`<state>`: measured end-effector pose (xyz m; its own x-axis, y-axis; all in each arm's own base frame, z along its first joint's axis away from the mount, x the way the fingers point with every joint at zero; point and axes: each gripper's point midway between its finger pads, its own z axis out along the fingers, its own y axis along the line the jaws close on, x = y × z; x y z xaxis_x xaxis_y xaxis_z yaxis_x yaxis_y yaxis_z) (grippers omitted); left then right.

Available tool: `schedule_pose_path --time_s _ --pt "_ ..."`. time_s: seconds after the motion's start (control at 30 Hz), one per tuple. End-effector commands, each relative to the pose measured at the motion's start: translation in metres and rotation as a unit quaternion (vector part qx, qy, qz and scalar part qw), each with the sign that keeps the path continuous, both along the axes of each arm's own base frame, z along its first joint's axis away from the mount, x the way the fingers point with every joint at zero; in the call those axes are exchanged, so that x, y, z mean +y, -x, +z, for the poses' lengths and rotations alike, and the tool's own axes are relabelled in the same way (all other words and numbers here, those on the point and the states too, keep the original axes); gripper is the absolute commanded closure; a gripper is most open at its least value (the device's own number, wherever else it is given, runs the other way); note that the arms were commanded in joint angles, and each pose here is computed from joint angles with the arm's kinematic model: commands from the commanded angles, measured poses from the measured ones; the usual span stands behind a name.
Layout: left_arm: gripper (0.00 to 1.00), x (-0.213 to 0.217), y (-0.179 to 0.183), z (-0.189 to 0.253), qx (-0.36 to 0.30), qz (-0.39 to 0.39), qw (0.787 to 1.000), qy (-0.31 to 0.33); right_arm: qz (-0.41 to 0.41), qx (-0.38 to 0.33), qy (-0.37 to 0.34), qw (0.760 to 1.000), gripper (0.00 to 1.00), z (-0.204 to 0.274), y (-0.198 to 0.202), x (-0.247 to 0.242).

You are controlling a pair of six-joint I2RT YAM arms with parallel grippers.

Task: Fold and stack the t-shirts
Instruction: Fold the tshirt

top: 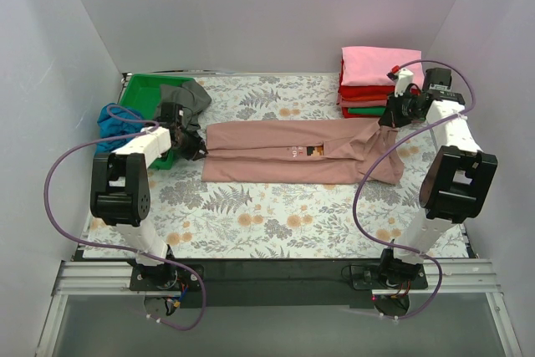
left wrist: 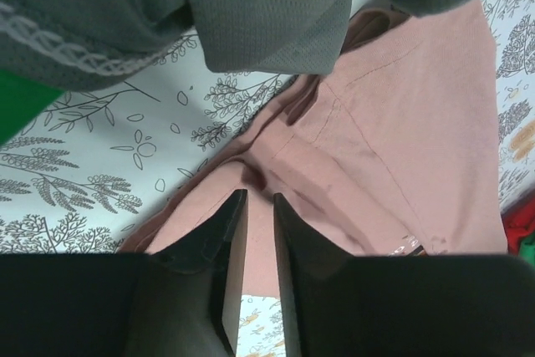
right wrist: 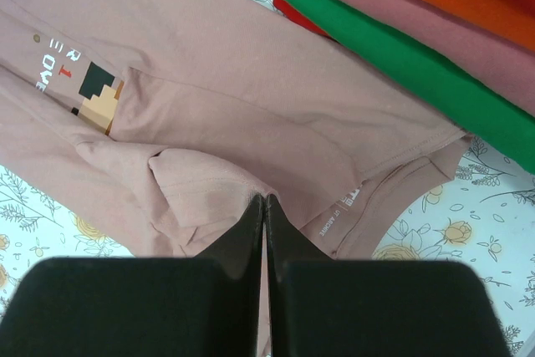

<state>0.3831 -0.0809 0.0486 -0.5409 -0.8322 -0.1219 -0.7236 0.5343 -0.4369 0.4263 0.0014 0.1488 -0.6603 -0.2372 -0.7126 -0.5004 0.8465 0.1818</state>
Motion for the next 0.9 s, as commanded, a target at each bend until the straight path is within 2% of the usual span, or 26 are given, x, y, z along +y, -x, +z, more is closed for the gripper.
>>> schedule_pose_path --time_s 0.0,0.17,0.27,0.33,0.5,0.87 --pt "0.81 0.010 -0.008 0.030 -0.042 -0.003 0.999 -0.024 0.006 -0.037 0.004 0.999 0.99 0.021 -0.015 0.003" --pt "0.67 0.011 -0.006 0.054 -0.080 -0.023 0.996 -0.034 0.011 -0.036 0.004 0.999 0.99 0.020 -0.017 0.006" --pt "0.61 0.008 -0.003 0.073 -0.119 -0.061 0.990 -0.040 0.012 -0.037 0.005 0.999 0.99 0.020 -0.018 0.008" --pt "0.56 0.002 0.008 0.091 -0.165 -0.110 0.979 -0.042 0.013 -0.038 0.007 0.999 0.99 0.021 -0.020 0.008" --pt "0.48 -0.004 0.031 0.128 -0.262 -0.166 0.949 -0.058 0.019 -0.040 0.009 0.999 0.99 0.021 -0.024 0.014" --pt "0.47 -0.008 0.091 0.139 -0.321 -0.248 0.910 -0.087 0.039 -0.044 0.027 0.998 0.99 0.019 -0.039 0.033"
